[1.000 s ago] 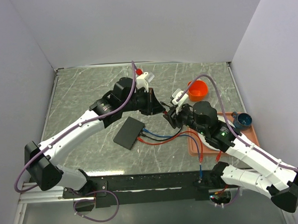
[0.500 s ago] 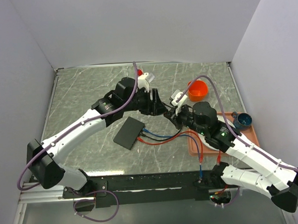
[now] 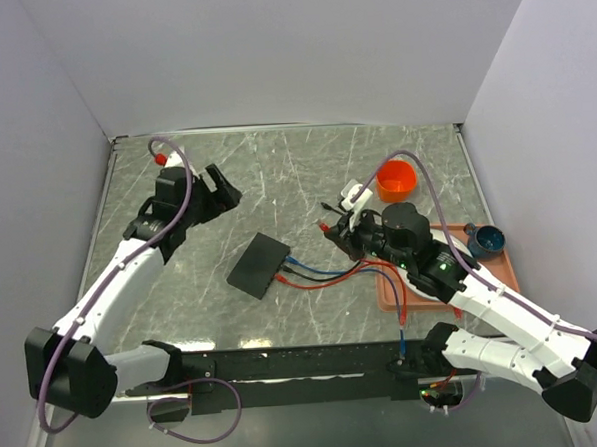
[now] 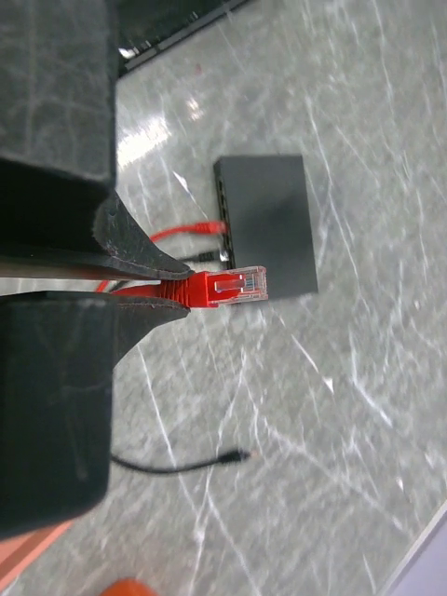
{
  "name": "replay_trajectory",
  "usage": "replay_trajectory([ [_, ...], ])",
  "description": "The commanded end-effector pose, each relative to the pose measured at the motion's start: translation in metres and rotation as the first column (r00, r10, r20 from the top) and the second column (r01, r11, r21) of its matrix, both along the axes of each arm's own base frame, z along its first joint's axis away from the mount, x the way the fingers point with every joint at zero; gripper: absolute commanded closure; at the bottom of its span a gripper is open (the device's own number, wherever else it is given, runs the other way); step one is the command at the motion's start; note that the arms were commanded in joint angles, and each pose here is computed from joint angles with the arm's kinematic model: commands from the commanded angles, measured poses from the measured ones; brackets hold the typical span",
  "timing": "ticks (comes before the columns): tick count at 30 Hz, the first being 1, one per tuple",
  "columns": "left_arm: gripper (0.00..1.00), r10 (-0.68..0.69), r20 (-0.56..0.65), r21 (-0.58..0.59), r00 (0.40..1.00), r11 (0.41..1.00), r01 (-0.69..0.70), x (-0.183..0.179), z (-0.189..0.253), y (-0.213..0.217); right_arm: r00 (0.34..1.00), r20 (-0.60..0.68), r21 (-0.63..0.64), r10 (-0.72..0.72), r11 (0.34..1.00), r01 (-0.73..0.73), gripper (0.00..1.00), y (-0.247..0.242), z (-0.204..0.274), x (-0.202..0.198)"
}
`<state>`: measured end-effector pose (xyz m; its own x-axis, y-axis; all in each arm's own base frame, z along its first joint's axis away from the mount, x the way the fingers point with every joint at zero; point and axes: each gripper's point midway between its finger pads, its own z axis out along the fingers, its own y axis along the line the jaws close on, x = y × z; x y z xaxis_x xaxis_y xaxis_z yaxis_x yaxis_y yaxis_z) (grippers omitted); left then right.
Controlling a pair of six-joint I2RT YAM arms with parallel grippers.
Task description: Insert the plug into the switch port
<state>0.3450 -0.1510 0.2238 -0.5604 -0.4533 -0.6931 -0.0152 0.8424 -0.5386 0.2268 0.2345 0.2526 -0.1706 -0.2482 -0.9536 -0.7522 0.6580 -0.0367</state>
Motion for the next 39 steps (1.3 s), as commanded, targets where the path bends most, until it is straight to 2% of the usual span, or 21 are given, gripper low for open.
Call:
replay_trajectory([
  [1,0.07,0.099,-0.118,0.131,0.988,0.988,-0.083,-0.001,-0.061,0.031,0.993,-0.060,0.036,0.104,0.994,-0.102,1.00,0.016,-0.016,-0.016],
  [6,0.07,0.056,-0.200,0.106,0.978,0.994,-0.035,-0.015,-0.109,0.025,0.970,-0.109,0.110,0.217,0.973,-0.205,1.00,0.033,-0.025,-0.038],
  [8,0.08,0.038,-0.206,0.090,0.978,0.996,-0.020,-0.017,-0.118,0.022,0.967,-0.163,0.102,0.196,0.978,-0.181,1.00,0.038,-0.038,-0.039],
  [16,0.08,-0.049,-0.225,0.055,0.973,0.996,0.063,-0.032,-0.140,0.011,0.937,-0.337,-0.028,0.087,0.994,-0.103,1.00,0.080,-0.105,-0.059],
  [20,0.08,-0.075,-0.243,0.054,0.967,0.994,0.090,-0.037,-0.151,0.009,0.913,-0.396,-0.063,0.101,0.989,-0.137,1.00,0.102,-0.133,-0.078],
  [30,0.10,-0.182,-0.246,0.018,0.952,0.981,0.192,-0.043,-0.162,-0.005,0.903,-0.429,-0.183,-0.002,0.980,-0.084,1.00,0.121,-0.186,-0.065],
  [39,0.10,-0.220,-0.235,0.014,0.947,0.973,0.229,-0.040,-0.160,-0.011,0.915,-0.400,-0.246,-0.047,0.967,-0.058,1.00,0.135,-0.202,-0.049],
])
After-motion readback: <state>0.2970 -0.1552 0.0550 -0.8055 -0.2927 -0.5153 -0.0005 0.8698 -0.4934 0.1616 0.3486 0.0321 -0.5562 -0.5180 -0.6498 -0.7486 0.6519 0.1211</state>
